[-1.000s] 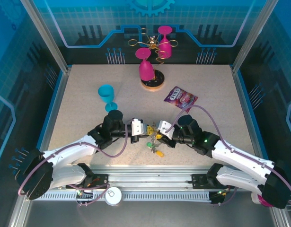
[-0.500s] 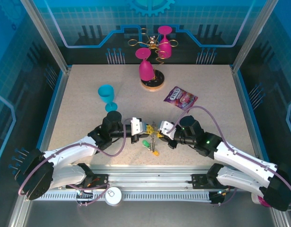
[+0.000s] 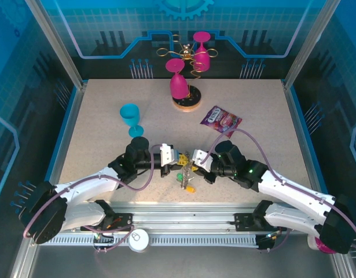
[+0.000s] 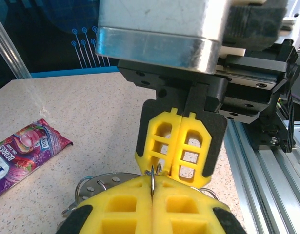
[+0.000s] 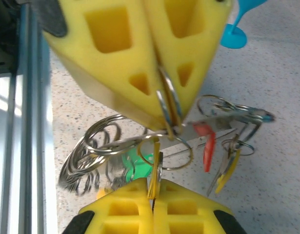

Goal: Put the keys on the keyring

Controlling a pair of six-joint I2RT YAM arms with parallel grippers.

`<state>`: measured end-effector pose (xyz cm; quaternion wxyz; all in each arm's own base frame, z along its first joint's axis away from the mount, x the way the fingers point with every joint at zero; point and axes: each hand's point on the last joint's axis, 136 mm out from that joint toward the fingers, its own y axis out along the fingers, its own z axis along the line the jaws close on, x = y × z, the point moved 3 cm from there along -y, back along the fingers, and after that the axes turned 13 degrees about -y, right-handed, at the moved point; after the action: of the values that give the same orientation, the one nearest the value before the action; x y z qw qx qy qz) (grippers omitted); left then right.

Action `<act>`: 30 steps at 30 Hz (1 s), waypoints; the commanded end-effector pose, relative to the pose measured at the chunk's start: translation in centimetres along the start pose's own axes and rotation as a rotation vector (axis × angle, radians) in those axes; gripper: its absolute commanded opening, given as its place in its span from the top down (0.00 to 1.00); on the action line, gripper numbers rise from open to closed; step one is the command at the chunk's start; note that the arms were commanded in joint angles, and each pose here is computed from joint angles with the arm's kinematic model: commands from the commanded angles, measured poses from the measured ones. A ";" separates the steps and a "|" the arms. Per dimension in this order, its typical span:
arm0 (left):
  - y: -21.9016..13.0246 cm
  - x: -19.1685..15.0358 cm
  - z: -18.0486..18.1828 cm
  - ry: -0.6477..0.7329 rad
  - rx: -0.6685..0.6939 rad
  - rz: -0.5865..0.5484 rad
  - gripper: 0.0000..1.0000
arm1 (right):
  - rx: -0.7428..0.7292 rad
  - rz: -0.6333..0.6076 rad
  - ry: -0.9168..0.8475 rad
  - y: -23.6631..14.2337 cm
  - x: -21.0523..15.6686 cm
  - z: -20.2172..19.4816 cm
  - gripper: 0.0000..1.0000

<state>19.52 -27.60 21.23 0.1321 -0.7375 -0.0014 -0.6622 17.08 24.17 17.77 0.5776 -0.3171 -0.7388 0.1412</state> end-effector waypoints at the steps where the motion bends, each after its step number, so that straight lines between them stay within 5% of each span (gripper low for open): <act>1: -0.1 2.7 -0.5 0.070 -0.041 -0.106 1.00 | 0.113 -0.064 -0.010 -0.2 1.3 1.6 1.00; 5: -0.2 2.5 -0.4 0.067 -0.040 -0.102 1.00 | 0.000 -0.042 0.012 -1.3 0.9 0.2 0.67; 10: -0.2 2.3 -0.3 0.062 -0.047 -0.103 1.00 | -0.148 -0.092 0.066 -4.1 0.6 -2.0 0.57; 21: -0.3 2.4 -0.7 0.067 -0.075 -0.112 1.00 | -0.073 -0.300 -0.025 -4.5 4.3 -1.9 0.72; 30: -0.3 2.2 -0.8 0.066 -0.083 -0.104 1.00 | -0.047 -0.331 -0.060 -4.1 5.1 -1.9 0.79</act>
<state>19.19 -27.86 22.71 0.0892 -0.7283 -0.0064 -0.6794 17.03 23.56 22.54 0.5809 -0.2298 -0.7789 0.0543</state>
